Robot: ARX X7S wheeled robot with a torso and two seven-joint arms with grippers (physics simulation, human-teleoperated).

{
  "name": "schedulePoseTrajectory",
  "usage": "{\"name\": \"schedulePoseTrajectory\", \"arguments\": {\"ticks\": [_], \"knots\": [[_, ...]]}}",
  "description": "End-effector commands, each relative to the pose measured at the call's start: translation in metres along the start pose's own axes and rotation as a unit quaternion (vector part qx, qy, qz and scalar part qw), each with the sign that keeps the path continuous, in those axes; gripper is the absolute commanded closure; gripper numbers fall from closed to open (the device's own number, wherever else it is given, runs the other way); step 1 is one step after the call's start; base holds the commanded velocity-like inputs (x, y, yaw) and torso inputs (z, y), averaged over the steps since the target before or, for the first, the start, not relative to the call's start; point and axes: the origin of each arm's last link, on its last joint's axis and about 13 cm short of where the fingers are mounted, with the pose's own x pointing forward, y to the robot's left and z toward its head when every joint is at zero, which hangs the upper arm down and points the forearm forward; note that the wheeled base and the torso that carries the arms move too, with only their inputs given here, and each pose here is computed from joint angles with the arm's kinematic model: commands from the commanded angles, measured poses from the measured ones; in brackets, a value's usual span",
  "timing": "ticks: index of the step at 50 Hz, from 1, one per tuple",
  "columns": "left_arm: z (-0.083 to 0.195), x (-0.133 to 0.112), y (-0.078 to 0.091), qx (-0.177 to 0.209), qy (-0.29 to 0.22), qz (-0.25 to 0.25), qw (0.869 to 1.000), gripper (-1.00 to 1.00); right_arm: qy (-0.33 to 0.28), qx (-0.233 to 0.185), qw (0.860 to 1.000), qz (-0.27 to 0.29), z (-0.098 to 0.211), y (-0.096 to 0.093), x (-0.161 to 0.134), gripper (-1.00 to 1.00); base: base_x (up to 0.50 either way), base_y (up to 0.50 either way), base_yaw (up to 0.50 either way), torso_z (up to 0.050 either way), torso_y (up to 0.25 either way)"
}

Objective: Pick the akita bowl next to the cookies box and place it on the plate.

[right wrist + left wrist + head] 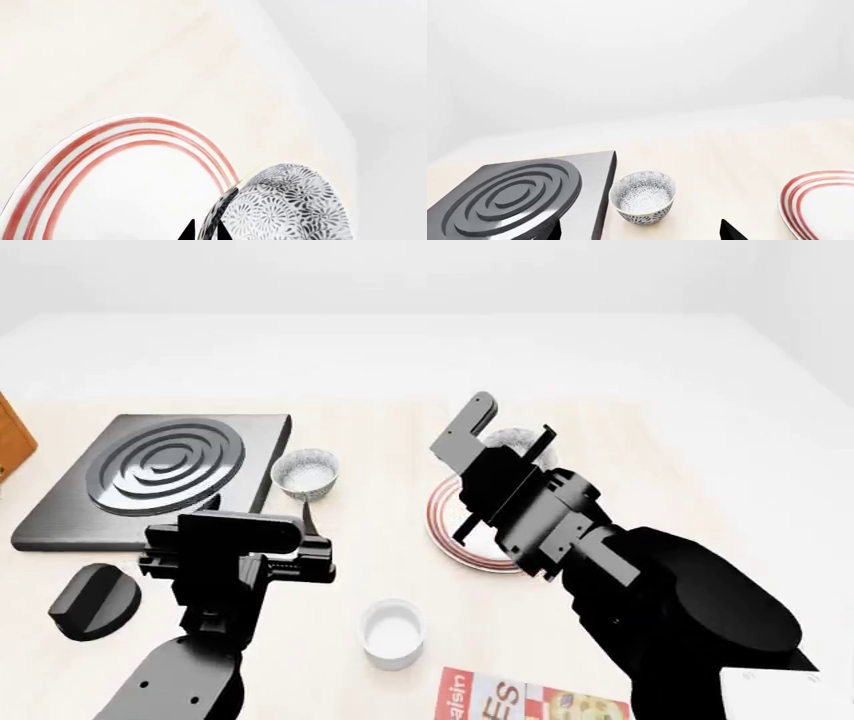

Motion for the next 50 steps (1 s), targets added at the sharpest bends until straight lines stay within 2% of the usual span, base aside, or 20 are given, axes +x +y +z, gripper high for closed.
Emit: {"name": "schedulePoseTrajectory", "arguments": {"ticks": [1, 4, 16, 20, 25, 31, 34, 35, 41, 46, 50], "knots": [[0.0, -0.0005, -0.0011, 0.017, 0.0, -0.001, 1.0, -1.0, 0.007, -0.009, 1.0, -0.007, -0.0016, -0.0022, 0.0002, 1.0, 0.0, 0.0, 0.0, 0.0, -0.25], [0.0007, -0.001, -0.0008, 0.013, -0.006, -0.003, 1.0, -1.0, 0.007, -0.008, 1.0, -0.006, -0.0015, -0.0022, 0.0001, 1.0, 0.0, 0.0, 0.0, 0.0, -0.25], [-0.0003, -0.001, -0.0011, 0.01, -0.009, -0.004, 1.0, -1.0, 0.007, -0.011, 1.0, -0.002, -0.0014, -0.0004, 0.0, 1.0, 0.0, 0.0, 0.0, 0.0, 0.0], [-0.0009, -0.0007, -0.0015, 0.024, -0.007, -0.002, 1.0, -1.0, 0.008, -0.011, 1.0, -0.001, -0.0019, 0.0, 0.0001, 1.0, 0.0, 0.0, 0.0, 0.0, -0.096], [-0.0007, -0.0016, -0.0012, 0.007, -0.011, -0.009, 1.0, -1.0, 0.008, -0.01, 1.0, 0.0, -0.002, 0.0006, 0.0001, 1.0, 0.0, 0.0, 0.0, 0.0, -0.187], [-0.0012, -0.0011, -0.0014, 0.009, -0.009, -0.008, 1.0, -1.0, 0.009, -0.01, 1.0, 0.003, -0.0025, 0.0018, 0.0003, 1.0, 0.0, 0.0, 0.0, 0.0, 0.0], [-0.0011, -0.001, -0.0012, 0.014, -0.006, -0.009, 1.0, -1.0, 0.009, -0.008, 1.0, 0.005, -0.0029, 0.0023, 0.0005, 1.0, 0.0, 0.0, 0.0, 0.0, 0.0], [-0.0015, -0.0007, -0.0013, 0.028, 0.002, -0.006, 1.0, -1.0, 0.01, -0.008, 1.0, 0.008, -0.0031, 0.0026, 0.0005, 1.0, 0.0, 0.0, 0.0, 0.0, 0.0], [-0.0002, -0.0022, -0.001, 0.006, -0.016, -0.016, 1.0, -1.0, 0.01, -0.008, 1.0, 0.006, -0.0027, 0.0019, 0.0003, 1.0, 0.0, 0.0, 0.0, 0.0, -0.128], [-0.0005, -0.0021, -0.001, 0.006, -0.014, -0.013, 1.0, -1.0, 0.013, -0.011, 1.0, 0.011, -0.0033, 0.0025, 0.0002, 1.0, 0.0, 0.0, 0.0, 0.0, 0.0], [-0.0003, -0.0022, -0.0009, 0.005, -0.015, -0.015, 1.0, -1.0, 0.019, 0.009, 1.0, 0.003, -0.0037, 0.0021, -0.0002, 1.0, 0.0, 0.0, 0.0, 0.0, 0.0]]}}
